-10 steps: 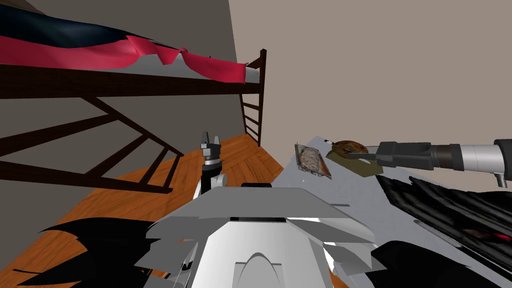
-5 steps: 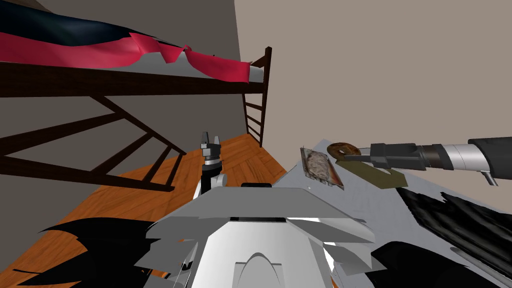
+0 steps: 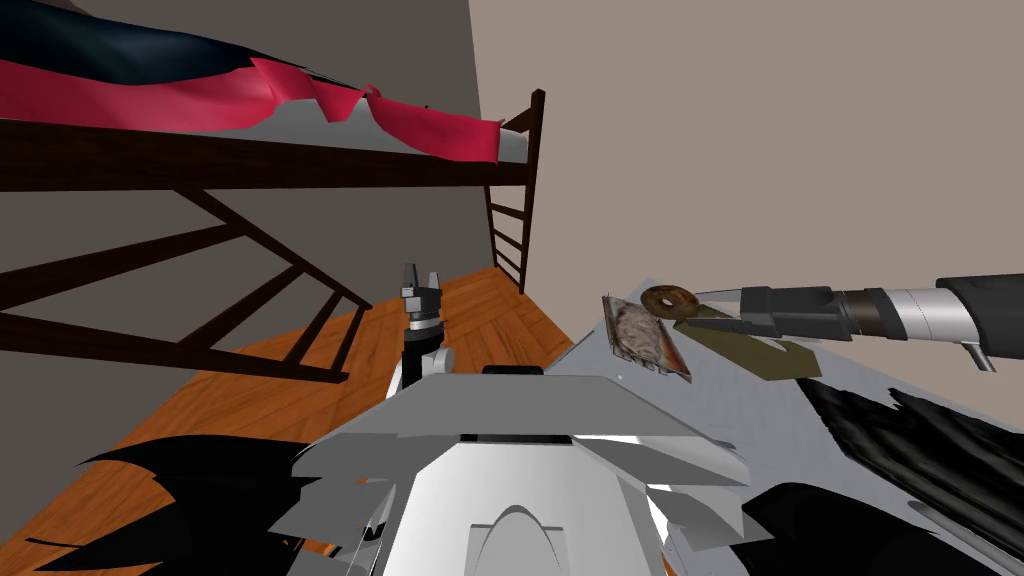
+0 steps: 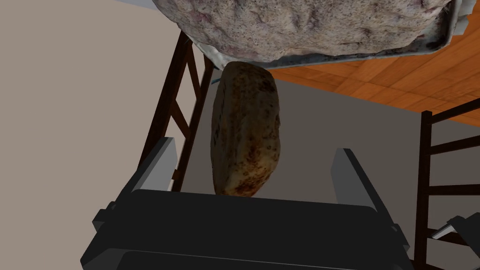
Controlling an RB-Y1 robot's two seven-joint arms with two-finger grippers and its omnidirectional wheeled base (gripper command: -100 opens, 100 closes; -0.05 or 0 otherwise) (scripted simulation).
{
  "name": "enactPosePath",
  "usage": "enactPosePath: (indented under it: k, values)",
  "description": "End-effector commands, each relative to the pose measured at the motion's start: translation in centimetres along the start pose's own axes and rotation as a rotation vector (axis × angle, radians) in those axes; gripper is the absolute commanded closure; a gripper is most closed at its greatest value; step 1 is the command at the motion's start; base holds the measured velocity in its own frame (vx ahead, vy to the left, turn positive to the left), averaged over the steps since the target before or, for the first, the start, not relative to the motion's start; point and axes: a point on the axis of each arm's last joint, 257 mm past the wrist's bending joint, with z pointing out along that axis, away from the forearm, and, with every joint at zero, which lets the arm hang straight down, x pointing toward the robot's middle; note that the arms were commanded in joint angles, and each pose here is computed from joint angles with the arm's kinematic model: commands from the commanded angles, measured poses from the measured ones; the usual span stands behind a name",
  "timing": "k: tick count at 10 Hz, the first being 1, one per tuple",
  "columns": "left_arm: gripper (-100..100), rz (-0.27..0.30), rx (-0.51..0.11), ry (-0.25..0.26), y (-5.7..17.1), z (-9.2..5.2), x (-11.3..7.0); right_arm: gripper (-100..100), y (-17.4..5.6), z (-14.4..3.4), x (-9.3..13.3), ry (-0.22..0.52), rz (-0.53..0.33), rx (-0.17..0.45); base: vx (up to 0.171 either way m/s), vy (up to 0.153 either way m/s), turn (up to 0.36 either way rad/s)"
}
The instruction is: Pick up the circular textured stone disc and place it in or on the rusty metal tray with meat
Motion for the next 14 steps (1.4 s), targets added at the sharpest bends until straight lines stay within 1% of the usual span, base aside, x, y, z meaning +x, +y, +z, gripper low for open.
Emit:
enactPosePath:
  k: [1,2,10,11,12,14]
  values:
    - [0,0.000,0.000,0.000,0.0,0.0,0.0,0,0.0,0.0,0.0,0.000,0.000,0.000,0.000,0.000,0.000]
    - [0,0.000,0.000,0.000,0.0,0.0,0.0,-100,0.1,-0.6,-1.1,-0.001,-0.004,-0.004,0.008,-0.014,-0.054]
    - [0,0.000,0.000,0.000,0.0,0.0,0.0,-100,1.2,-2.9,-5.3,-0.001,-0.023,-0.024,0.014,-0.018,-0.032]
    - [0,0.000,0.000,0.000,0.0,0.0,0.0,-100,1.1,-2.7,-4.8,-0.001,-0.024,-0.022,0.000,0.000,0.000]
    - [0,0.000,0.000,0.000,0.0,0.0,0.0,0,1.1,-2.7,-4.9,-0.001,-0.022,-0.023,0.000,0.000,0.000]
    - [0,0.000,0.000,0.000,0.0,0.0,0.0,0,1.1,-2.7,-4.9,-0.001,-0.022,-0.023,0.000,0.000,0.000]
